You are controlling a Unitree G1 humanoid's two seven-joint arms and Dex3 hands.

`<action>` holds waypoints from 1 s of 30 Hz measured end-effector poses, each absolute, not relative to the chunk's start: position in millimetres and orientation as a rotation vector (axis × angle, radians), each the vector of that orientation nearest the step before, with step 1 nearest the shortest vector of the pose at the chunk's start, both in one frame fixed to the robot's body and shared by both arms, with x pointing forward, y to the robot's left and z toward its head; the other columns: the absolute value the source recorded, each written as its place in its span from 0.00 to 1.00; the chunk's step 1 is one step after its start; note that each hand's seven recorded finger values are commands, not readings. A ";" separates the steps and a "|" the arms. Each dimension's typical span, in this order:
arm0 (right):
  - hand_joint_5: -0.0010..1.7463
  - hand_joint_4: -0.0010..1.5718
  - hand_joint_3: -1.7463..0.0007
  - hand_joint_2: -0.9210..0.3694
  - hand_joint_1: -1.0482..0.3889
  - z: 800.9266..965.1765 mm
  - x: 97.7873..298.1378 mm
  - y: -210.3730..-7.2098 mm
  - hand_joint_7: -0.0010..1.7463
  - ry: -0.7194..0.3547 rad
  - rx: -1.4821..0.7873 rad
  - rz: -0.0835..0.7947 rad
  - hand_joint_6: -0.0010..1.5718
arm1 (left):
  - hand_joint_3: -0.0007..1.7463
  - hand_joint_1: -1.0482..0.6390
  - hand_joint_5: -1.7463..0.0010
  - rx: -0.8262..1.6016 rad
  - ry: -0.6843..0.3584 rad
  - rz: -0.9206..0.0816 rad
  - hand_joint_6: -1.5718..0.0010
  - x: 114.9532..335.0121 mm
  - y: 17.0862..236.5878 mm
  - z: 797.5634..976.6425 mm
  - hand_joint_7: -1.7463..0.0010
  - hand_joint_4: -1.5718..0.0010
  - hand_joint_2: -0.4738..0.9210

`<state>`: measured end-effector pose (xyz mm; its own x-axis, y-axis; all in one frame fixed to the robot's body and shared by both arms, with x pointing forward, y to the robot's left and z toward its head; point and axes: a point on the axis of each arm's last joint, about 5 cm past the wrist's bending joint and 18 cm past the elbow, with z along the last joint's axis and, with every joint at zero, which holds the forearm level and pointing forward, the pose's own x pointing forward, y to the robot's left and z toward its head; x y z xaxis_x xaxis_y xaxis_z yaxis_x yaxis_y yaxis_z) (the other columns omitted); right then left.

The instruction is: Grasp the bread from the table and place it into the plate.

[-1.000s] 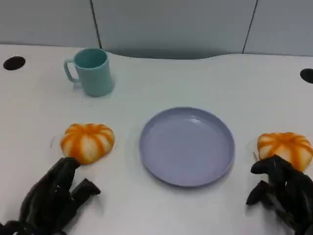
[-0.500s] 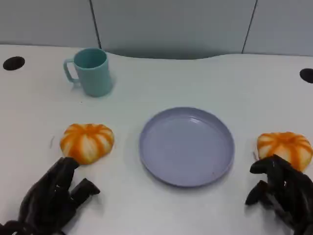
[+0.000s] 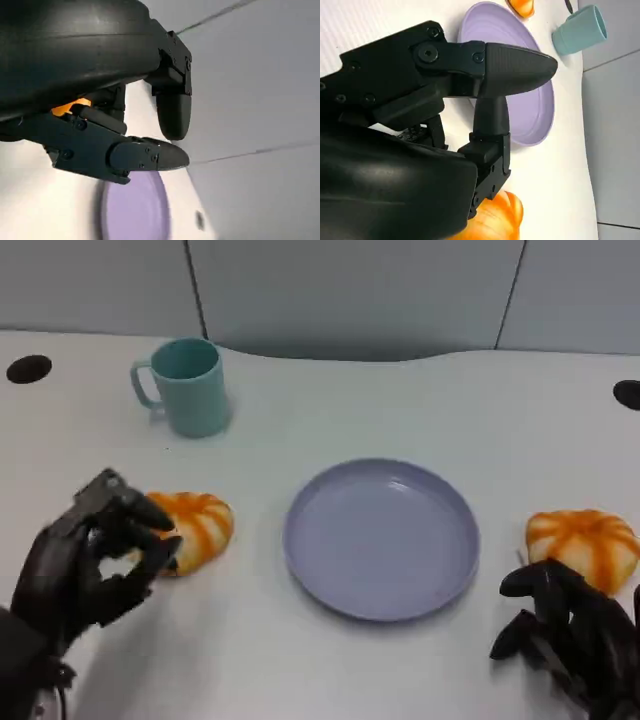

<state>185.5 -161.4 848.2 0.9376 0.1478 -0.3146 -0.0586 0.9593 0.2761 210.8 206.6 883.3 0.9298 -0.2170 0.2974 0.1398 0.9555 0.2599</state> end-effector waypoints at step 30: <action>1.00 0.38 0.67 0.00 0.48 851.2 182.7 -159.1 0.99 0.336 0.255 0.105 0.25 | 0.00 0.15 1.00 1.602 0.146 -0.678 1.00 326.0 159.0 913.7 1.00 1.00 0.96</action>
